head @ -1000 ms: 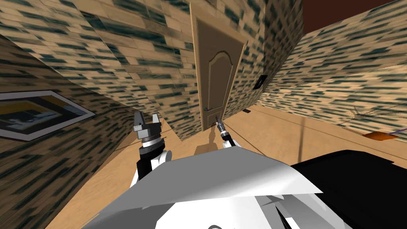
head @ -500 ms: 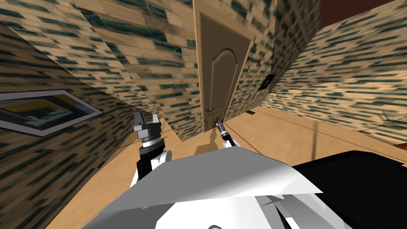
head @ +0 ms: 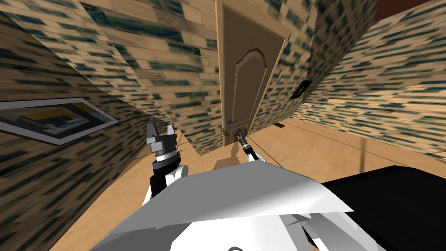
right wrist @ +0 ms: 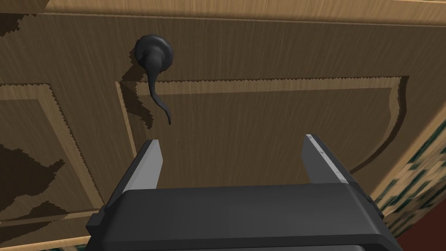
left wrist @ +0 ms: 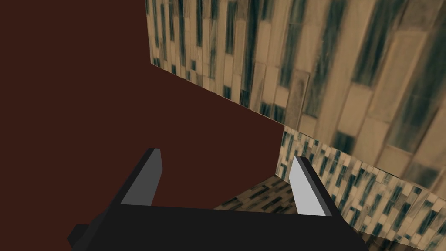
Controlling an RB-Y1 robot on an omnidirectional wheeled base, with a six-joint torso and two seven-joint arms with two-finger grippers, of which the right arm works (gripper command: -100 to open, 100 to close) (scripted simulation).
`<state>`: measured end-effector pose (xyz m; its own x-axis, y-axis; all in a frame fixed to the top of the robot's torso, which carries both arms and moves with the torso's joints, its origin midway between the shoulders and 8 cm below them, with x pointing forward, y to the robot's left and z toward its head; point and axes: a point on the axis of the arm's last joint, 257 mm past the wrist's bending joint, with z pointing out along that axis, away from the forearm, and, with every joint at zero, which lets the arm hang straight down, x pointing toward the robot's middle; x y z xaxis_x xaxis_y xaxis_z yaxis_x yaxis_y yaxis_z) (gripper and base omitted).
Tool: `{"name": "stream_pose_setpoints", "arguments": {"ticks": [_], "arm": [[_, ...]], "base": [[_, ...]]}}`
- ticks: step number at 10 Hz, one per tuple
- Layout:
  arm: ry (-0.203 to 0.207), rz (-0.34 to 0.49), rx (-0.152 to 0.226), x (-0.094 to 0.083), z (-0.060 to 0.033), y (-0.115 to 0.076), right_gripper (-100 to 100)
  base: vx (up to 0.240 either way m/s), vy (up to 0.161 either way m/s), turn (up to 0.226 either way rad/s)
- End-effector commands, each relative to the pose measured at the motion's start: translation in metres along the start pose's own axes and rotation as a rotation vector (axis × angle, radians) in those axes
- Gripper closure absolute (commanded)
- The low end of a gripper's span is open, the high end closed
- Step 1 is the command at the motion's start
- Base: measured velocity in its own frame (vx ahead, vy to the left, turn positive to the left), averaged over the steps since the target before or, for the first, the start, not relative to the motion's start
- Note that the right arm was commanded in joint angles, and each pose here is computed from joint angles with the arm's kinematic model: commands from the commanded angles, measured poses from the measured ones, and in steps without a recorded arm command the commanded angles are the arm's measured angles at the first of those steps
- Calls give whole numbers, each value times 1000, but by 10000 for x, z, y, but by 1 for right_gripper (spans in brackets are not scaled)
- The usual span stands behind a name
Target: Pull the door open
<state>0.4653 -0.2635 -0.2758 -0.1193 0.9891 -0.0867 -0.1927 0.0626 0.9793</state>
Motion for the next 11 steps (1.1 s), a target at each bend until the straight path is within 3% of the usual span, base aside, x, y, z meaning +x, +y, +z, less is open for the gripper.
{"name": "stream_pose_setpoints", "arguments": {"ticks": [1,11], "arm": [[2,1,18,-40,-4,-95,-100],[-9,-7,132,-445,-75,-629,-100]], "base": [[78,-35,81],[110,-47,93]]}}
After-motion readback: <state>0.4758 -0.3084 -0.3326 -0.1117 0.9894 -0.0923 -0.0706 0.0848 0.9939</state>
